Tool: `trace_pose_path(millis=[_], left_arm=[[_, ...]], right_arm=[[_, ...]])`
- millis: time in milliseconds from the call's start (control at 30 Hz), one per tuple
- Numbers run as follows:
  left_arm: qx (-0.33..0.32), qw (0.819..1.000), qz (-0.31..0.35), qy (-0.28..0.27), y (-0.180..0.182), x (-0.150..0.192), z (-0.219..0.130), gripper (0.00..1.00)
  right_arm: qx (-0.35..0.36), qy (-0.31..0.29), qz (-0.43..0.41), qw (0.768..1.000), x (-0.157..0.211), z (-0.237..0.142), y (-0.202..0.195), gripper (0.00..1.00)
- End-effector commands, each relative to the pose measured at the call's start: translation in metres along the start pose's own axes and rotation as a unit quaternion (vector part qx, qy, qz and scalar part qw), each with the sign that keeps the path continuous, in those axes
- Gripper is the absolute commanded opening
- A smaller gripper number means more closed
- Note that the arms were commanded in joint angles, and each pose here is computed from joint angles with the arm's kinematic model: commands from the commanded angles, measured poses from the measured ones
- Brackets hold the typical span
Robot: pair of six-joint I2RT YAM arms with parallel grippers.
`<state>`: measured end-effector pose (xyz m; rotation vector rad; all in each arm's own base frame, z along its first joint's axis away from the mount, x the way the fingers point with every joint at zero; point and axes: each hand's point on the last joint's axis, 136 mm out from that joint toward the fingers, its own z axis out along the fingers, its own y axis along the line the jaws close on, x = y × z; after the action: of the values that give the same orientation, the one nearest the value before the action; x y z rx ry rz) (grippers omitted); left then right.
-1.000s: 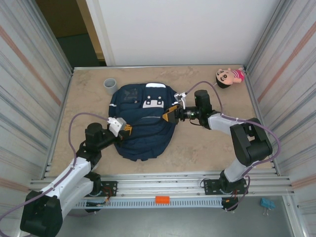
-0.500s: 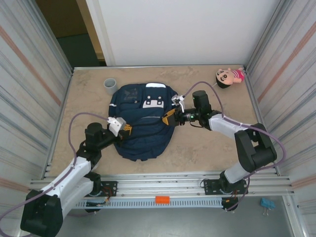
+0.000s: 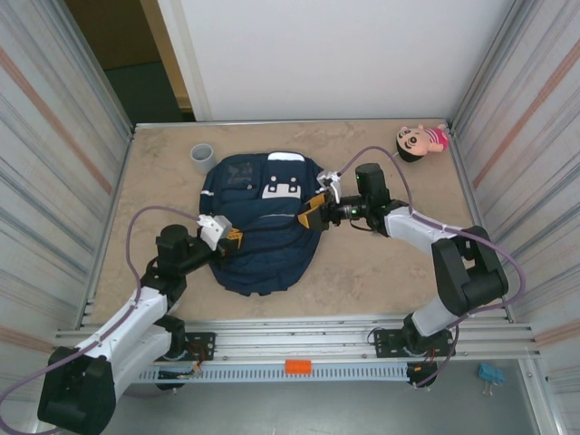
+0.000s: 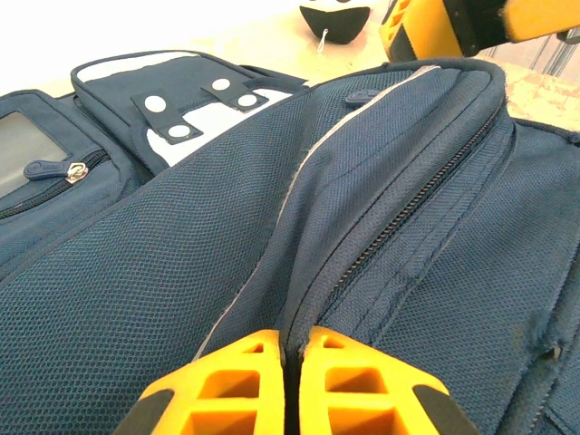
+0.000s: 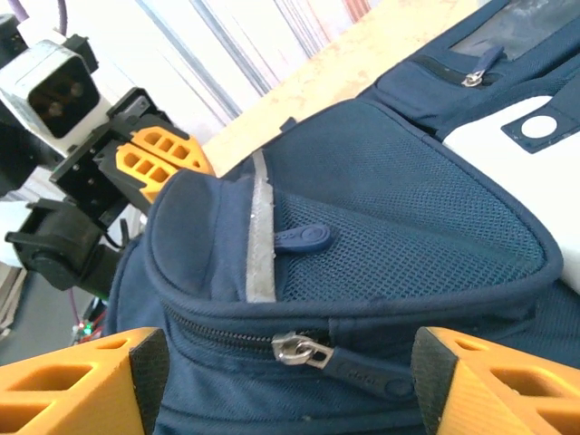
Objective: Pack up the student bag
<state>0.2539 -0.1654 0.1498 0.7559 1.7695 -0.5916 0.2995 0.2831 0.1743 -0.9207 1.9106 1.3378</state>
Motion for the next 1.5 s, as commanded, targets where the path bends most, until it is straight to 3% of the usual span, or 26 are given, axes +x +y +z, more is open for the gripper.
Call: trace_pose_path(millis=[0,233,500,667,933,1167,1467], left_arm=[[-0.004,0.998,0.014,-0.064,0.004,-0.044,-0.005,0.0],[-0.003,0.998,0.016,-0.067,0.004,-0.047,-0.005,0.0],[-0.008,0.998,0.014,-0.066,0.007,-0.046,-0.003,0.0],[-0.005,0.998,0.011,-0.067,0.007,-0.047,-0.002,0.0],[0.001,0.997,0.014,-0.071,0.005,-0.05,-0.004,0.0],[-0.011,0.998,0.011,-0.066,0.008,-0.047,-0.005,0.0],[-0.025,0.998,0.005,-0.058,0.013,-0.045,-0.004,0.0]], right_arm=[[-0.011,-0.003,-0.017,1.0,-0.006,0.012,0.001,0.73],[-0.038,0.011,-0.006,0.999,0.001,0.017,0.005,0.71],[-0.07,0.054,-0.001,0.996,0.021,0.005,0.032,0.45],[-0.075,0.051,-0.005,0.996,0.017,0.005,0.033,0.32],[-0.073,0.039,-0.012,0.996,0.01,0.009,0.029,0.26],[-0.071,0.031,-0.019,0.997,0.005,0.008,0.031,0.06],[-0.046,0.033,-0.029,0.998,0.005,0.008,0.042,0.0]])
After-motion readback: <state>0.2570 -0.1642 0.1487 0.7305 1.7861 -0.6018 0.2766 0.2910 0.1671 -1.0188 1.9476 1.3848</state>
